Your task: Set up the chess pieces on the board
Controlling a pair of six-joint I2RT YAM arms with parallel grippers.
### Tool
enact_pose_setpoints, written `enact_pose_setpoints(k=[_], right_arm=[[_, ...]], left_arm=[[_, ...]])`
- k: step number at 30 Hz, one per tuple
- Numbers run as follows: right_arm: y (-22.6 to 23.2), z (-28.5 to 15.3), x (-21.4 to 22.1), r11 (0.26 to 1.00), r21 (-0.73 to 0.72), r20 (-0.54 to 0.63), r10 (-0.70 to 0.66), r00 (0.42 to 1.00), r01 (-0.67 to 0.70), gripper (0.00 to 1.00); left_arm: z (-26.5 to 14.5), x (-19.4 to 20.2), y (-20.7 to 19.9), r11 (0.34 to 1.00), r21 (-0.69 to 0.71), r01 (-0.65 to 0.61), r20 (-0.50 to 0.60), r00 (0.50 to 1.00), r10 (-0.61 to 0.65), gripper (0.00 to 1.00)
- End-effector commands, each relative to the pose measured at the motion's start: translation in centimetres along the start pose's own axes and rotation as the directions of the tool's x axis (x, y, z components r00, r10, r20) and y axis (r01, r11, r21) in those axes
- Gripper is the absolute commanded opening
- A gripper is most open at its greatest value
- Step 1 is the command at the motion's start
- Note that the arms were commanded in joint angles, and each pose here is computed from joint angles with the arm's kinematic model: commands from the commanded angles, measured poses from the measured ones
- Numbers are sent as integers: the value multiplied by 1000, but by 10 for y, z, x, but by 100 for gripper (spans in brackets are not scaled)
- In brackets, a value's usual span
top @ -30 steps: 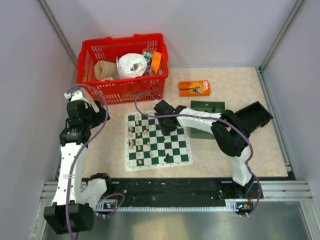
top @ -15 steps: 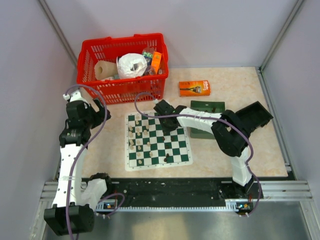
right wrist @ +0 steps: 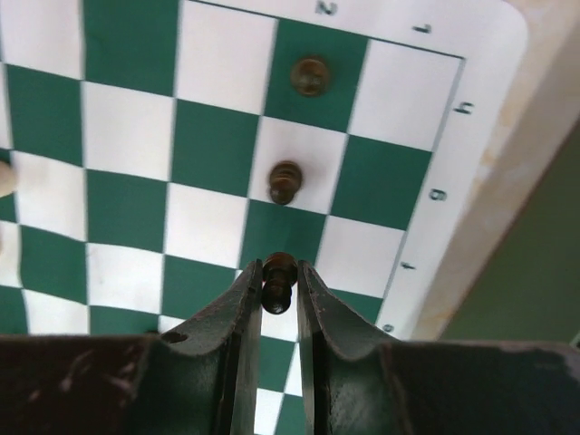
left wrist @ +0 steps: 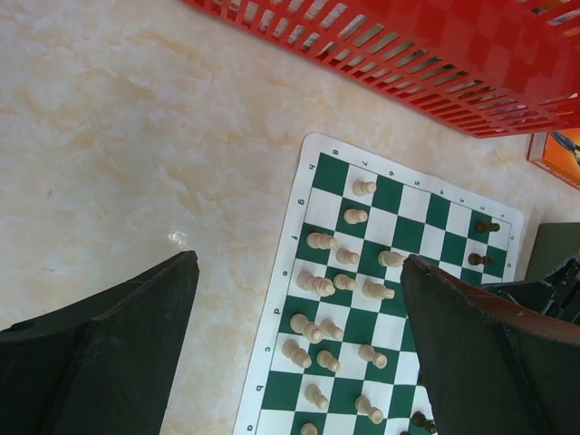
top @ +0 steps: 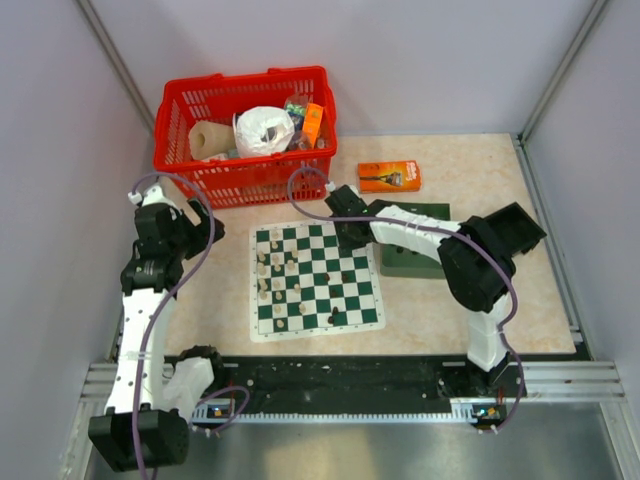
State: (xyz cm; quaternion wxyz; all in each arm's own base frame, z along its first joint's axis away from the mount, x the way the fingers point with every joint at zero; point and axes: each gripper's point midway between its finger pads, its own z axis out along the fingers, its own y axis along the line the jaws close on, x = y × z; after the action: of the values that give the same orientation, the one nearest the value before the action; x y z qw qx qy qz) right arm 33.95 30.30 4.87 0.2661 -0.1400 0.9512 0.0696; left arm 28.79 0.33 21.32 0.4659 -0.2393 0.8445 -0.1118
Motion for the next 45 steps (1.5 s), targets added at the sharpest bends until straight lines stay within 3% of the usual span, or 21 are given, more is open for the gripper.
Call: enact_pose_setpoints(k=[1, 32, 45], right_arm=[[-10, -10, -18, 1000, 0, 56, 26, 998, -26, 18], [2, 20, -14, 999, -34, 17, 14, 1000, -13, 20], [5, 15, -12, 999, -35, 19, 12, 1000, -12, 33]], left_arm=[[-2, -11, -8, 999, 36, 4, 52, 999, -6, 99], [9, -1, -1, 1000, 24, -5, 28, 1000, 5, 99], [10, 0, 1, 1000, 14, -11, 26, 1000, 10, 99]])
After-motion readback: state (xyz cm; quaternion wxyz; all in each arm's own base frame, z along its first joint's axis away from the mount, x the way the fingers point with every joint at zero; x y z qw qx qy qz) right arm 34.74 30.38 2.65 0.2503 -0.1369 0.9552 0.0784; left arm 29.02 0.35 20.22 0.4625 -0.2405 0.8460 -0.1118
